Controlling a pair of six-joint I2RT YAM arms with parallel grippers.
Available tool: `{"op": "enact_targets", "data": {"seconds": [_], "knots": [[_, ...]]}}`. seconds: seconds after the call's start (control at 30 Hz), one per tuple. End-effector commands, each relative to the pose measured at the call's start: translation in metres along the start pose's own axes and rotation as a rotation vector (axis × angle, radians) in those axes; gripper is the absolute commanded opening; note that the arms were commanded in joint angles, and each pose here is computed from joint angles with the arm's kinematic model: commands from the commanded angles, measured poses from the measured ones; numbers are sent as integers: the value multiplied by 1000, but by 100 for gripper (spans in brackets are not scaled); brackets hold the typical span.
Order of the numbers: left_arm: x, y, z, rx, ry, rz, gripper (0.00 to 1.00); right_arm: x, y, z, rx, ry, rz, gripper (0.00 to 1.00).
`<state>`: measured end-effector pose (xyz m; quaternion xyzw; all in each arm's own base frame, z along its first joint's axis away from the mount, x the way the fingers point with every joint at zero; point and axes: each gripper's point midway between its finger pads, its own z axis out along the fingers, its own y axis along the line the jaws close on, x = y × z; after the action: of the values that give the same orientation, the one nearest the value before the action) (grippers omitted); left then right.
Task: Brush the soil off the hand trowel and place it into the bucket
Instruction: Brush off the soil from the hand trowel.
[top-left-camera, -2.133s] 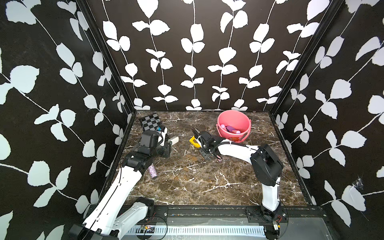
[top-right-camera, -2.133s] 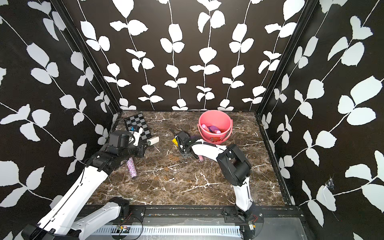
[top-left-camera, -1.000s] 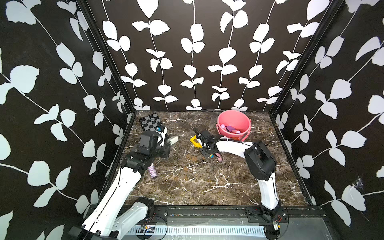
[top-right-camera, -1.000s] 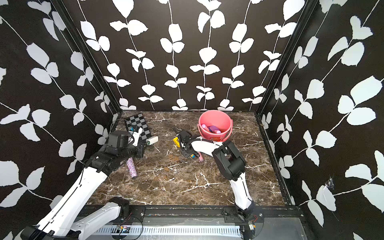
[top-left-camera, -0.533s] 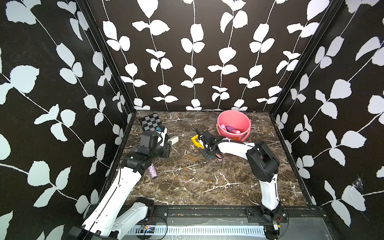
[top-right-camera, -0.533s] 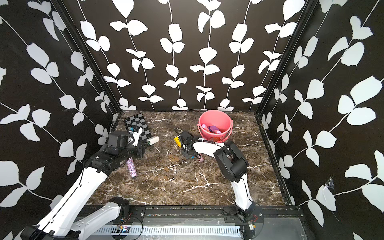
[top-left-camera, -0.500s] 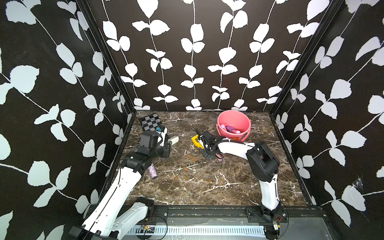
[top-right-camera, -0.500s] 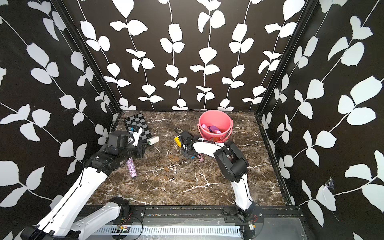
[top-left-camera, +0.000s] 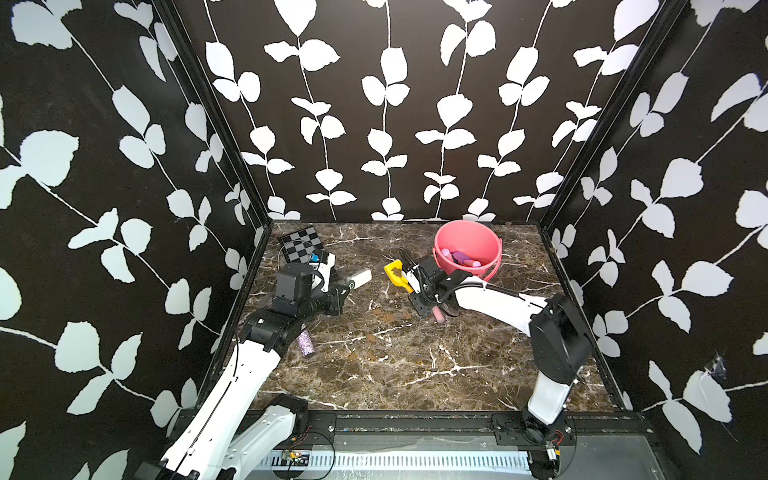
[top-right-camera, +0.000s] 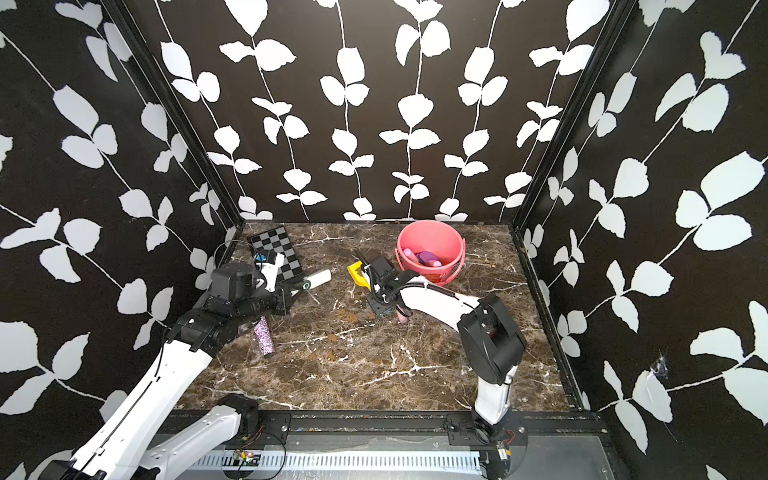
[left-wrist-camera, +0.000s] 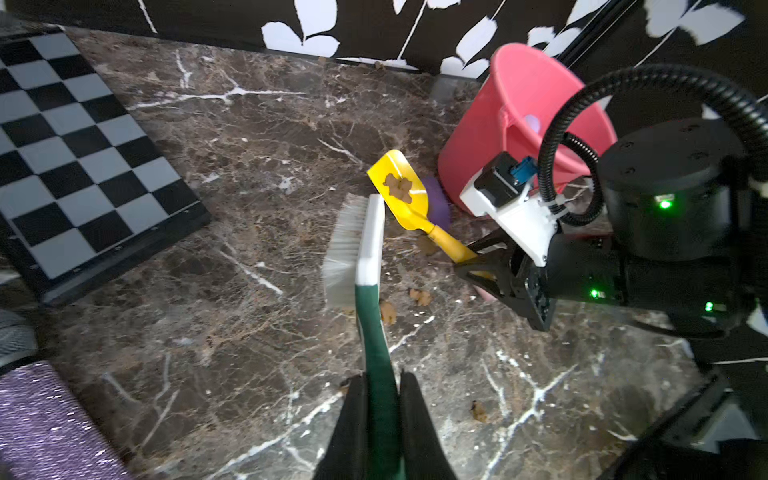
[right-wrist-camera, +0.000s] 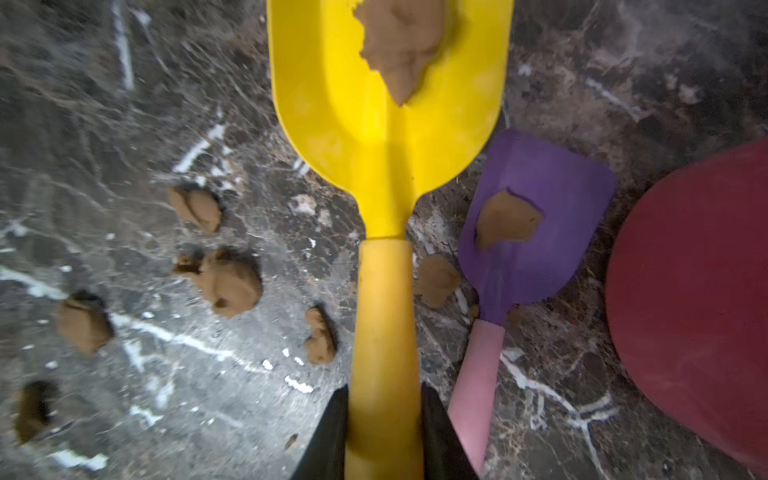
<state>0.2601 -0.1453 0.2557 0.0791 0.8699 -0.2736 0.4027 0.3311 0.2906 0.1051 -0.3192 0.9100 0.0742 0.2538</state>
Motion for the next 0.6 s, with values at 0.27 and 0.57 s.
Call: {"op": "enact_targets", "data": {"seconds": [0.27,0.57], "knots": [[-2,-48,-2,299,-59,-295,0,1,26,-36,-143,-59,57,0],[20,-62,37,337,37,-321,0,-6,38,-44,-180,-89,59,0]]}}
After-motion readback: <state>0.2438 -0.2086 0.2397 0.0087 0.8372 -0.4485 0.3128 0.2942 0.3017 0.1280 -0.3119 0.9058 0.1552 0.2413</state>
